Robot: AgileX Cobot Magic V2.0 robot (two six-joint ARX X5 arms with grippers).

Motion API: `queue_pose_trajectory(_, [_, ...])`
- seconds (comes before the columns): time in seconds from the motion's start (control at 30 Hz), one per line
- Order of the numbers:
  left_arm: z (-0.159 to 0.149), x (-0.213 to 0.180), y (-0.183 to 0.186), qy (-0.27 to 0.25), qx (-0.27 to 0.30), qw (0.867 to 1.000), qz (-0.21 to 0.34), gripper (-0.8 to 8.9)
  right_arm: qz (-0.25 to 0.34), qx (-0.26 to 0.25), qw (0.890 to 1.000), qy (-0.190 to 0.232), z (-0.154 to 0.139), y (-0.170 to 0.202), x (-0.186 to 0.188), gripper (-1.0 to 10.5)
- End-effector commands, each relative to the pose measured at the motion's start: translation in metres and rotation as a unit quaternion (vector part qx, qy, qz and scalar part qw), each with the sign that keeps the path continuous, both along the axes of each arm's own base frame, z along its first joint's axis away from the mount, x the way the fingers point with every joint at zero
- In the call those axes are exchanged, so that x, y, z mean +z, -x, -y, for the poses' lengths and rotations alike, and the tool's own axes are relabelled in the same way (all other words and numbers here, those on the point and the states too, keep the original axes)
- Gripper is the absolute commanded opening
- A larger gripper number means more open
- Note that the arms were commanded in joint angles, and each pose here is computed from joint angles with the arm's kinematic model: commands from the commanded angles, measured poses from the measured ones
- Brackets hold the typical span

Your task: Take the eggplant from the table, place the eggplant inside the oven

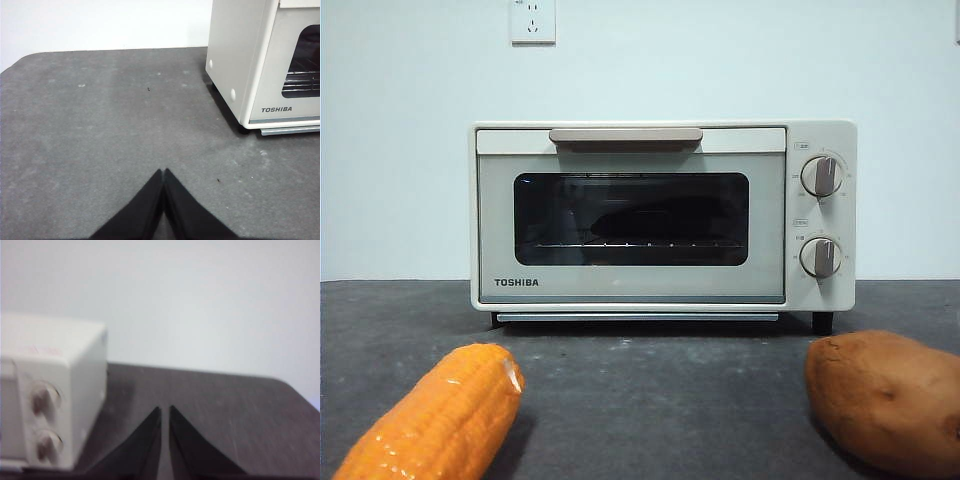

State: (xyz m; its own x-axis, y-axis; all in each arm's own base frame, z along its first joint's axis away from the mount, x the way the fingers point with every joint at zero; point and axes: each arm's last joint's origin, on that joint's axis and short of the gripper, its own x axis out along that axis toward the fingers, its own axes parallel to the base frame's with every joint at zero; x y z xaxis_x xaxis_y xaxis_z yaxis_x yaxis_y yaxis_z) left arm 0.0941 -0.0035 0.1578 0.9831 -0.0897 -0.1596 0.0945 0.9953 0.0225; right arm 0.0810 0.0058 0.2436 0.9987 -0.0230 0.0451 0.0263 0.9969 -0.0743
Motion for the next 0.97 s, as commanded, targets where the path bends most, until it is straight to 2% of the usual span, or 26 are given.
queue_pose_trajectory(0.03, [0.0, -0.004, -0.001, -0.003, 0.001, 1.0, -0.005, 0.06, -0.014, 0.006, 1.0, 0.004, 0.001, -0.003, -0.019, 0.1])
queue_pose_trajectory(0.23, [0.0, -0.004, -0.001, -0.003, 0.001, 1.0, -0.005, 0.06, -0.061, 0.054, 0.997, 0.005, 0.0, -0.011, -0.063, 0.1])
queue_pose_trajectory(0.43, [0.0, -0.004, -0.001, -0.003, 0.001, 1.0, -0.004, 0.06, -0.108, 0.065, 0.991, -0.038, -0.001, -0.015, -0.094, 0.1])
queue_pose_trajectory(0.97, [0.0, -0.004, -0.001, -0.003, 0.001, 1.0, -0.004, 0.06, -0.069, 0.061, 0.995, -0.038, -0.001, -0.016, -0.086, 0.1])
